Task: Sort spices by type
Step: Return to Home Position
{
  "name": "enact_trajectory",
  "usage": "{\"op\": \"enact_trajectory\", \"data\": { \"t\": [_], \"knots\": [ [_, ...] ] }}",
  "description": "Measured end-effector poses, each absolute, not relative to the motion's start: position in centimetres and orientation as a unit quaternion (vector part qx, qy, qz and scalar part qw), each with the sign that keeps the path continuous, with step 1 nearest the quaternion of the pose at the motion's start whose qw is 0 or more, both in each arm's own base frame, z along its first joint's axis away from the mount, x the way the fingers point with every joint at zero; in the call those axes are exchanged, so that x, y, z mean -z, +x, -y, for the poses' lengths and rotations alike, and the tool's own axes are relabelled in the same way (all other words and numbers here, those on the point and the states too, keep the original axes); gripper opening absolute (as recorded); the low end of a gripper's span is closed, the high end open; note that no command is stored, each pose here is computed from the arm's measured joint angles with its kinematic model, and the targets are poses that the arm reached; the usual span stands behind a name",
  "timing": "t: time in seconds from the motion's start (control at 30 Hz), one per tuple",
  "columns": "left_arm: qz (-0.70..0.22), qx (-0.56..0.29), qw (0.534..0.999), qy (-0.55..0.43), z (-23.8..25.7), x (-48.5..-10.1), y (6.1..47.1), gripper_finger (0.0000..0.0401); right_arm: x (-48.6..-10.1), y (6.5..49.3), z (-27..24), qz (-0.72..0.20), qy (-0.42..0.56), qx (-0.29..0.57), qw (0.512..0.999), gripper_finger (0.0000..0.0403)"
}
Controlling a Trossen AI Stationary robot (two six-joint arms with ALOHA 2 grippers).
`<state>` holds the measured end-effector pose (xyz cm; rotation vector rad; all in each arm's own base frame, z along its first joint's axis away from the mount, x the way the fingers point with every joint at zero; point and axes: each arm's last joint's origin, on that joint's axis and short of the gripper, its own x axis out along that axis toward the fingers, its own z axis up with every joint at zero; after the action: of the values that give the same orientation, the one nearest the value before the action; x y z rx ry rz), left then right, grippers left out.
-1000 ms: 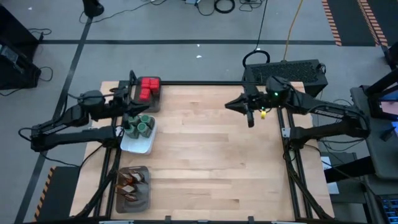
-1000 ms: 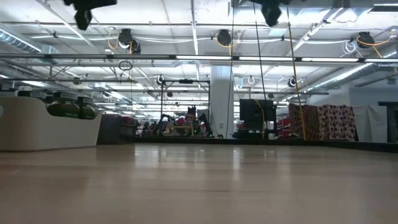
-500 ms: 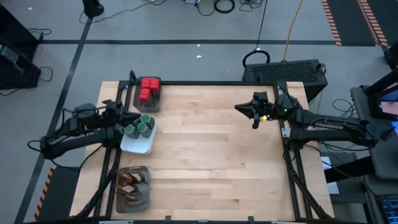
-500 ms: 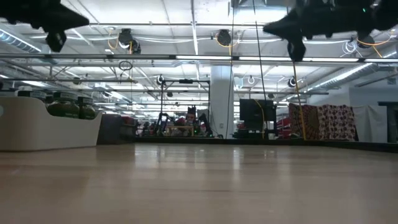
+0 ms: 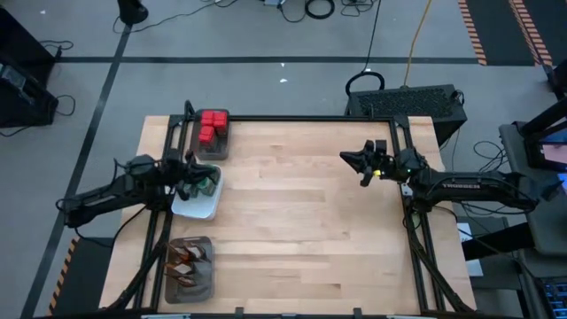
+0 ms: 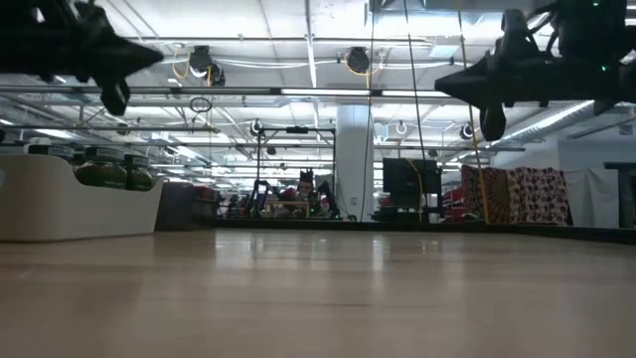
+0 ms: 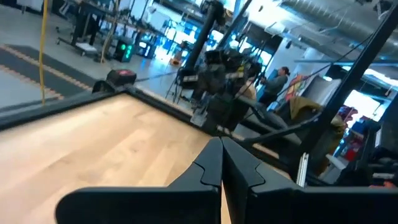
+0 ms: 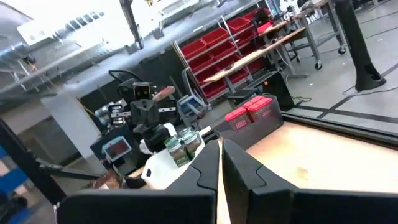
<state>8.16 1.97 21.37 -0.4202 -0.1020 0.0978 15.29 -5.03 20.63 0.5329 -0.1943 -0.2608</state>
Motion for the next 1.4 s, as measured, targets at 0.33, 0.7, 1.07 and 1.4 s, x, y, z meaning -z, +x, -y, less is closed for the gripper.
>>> {"op": "enact_trajectory", "data": {
  "t": [0.33, 0.7, 1.07, 1.4],
  "knots": [
    [0.025, -0.049, 0.970, -0.236, -2.3, -17.5, 9.3, 0.0005, -20.2, 15.2, 4.9, 0.081, 0.243, 0.116, 0.960, 0.0000],
    [0.037, -0.082, 0.964, -0.251, -2.5, -17.3, 9.3, 0.0006, -19.7, 14.0, 4.3, 0.017, 0.197, 0.105, 0.975, 0.0000],
    [0.043, -0.118, 0.960, -0.250, -2.7, -17.3, 9.3, 0.0006, -16.7, 12.0, 3.2, -0.007, 0.184, 0.035, 0.982, 0.0000],
    [0.043, -0.118, 0.960, -0.249, -2.7, -17.3, 9.3, 0.0006, -14.6, 11.8, 3.5, -0.098, 0.194, 0.117, 0.969, 0.0000]
  ]
}}
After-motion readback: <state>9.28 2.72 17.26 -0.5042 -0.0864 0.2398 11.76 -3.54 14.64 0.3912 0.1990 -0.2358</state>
